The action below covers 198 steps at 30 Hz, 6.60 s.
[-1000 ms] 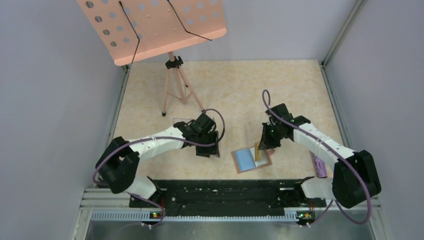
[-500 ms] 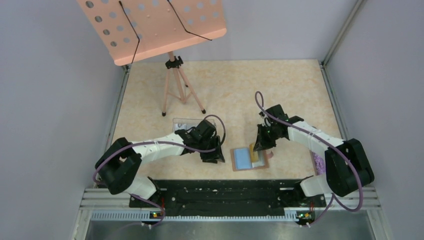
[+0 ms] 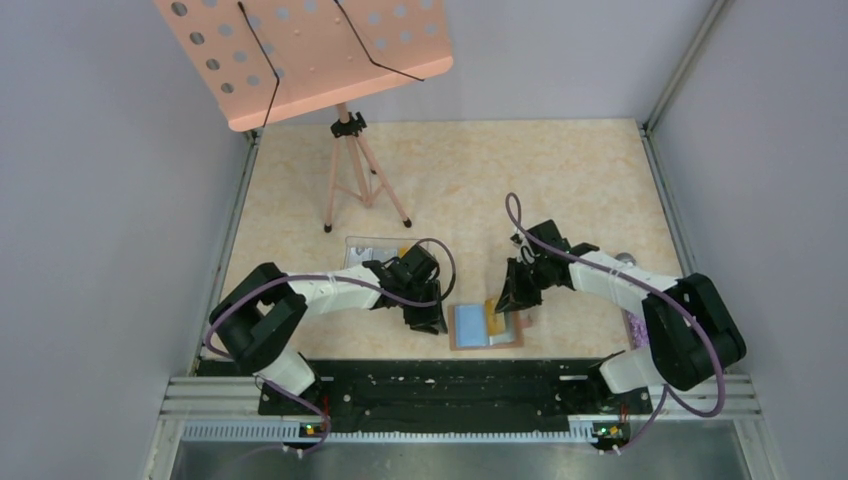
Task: Put the credit cards into the card holder
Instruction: Insert the credit card into the card holder.
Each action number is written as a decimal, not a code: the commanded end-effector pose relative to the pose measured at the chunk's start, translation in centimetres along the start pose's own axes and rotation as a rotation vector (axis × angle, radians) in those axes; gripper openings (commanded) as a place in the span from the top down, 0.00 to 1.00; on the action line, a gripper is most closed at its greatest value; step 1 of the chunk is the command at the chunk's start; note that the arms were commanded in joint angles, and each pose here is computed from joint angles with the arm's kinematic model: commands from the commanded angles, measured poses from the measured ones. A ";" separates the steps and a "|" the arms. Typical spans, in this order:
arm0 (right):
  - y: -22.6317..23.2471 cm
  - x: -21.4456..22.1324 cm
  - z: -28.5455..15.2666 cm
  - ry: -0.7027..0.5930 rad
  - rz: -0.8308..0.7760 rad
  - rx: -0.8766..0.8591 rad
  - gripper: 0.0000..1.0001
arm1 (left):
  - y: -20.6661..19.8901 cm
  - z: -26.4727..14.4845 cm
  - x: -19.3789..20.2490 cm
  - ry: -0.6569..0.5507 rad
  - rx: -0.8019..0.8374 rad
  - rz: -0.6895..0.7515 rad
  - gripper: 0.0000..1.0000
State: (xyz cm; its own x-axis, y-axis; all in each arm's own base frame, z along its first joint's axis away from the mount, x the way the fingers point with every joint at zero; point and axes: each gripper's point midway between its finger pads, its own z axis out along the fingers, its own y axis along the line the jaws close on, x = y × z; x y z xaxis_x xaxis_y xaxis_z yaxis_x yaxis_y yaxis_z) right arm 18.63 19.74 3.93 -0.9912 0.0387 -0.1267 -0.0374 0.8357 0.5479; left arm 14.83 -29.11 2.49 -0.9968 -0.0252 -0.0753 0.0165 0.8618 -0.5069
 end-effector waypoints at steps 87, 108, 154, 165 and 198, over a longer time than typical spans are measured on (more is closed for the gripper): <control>0.8 2.4 0.5 -0.033 -0.035 0.011 1.00 | 2.1 1.9 1.1 0.056 -0.114 0.017 1.00; 0.4 2.9 1.7 -0.010 -0.045 -0.013 1.00 | 1.0 2.6 0.9 0.071 -0.097 0.027 1.00; 2.7 -0.1 -1.5 -0.135 -0.163 -0.015 1.00 | 1.1 2.7 1.3 0.100 -0.108 0.049 1.00; 2.8 1.2 0.2 -0.098 -0.096 -0.099 1.00 | 1.3 2.8 1.5 0.108 -0.111 0.049 1.00; -0.1 3.9 2.5 -0.052 -0.002 -0.082 0.99 | 0.5 2.9 1.4 0.107 -0.093 0.047 1.00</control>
State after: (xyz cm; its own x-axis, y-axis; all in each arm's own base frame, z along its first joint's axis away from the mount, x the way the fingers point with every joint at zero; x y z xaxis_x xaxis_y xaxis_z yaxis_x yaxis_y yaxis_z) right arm 15.82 21.87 3.01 -0.9797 0.0702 -0.1880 -0.0697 0.7592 0.6471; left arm 14.24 -30.56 1.64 -0.9997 0.0254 -0.0001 0.0224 0.8808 -0.4730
